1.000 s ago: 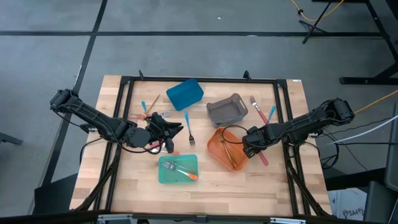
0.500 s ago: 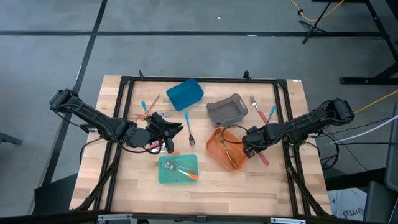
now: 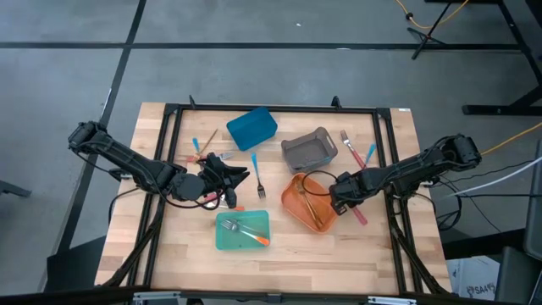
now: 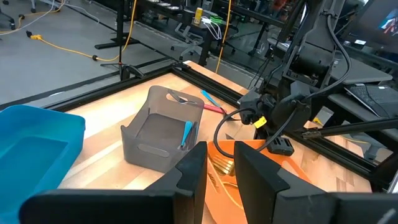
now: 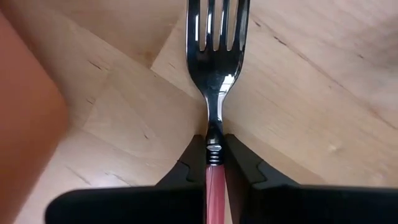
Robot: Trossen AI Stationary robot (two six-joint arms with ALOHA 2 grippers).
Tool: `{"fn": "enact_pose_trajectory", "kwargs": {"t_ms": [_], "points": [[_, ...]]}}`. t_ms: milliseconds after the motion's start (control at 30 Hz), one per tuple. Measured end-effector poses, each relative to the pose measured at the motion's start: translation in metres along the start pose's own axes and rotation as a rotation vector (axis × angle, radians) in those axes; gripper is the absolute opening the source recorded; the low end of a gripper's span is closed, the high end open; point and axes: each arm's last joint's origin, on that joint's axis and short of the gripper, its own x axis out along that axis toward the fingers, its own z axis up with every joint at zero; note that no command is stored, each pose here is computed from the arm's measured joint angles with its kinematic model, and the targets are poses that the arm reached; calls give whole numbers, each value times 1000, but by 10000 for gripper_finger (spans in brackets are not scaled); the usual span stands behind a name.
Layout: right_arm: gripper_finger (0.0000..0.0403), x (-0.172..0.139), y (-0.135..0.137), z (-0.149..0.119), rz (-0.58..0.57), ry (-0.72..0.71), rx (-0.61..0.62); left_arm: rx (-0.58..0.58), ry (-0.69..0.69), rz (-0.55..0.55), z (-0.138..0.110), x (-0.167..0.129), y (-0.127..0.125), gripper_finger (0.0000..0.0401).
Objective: Sort silverware by color (type)
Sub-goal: Put the pink fork into the blue bin
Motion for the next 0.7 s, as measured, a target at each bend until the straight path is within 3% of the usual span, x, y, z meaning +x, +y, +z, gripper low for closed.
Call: {"fn": "enact_pose_trajectory", "kwargs": {"t_ms": [433,700], "points": [[12,-37,10,5,-76,-27,-26,0,0,0,0,0,0,73],[12,-75,19,10,-108,-102,-59,0,0,0,0,0,0,73]]}}
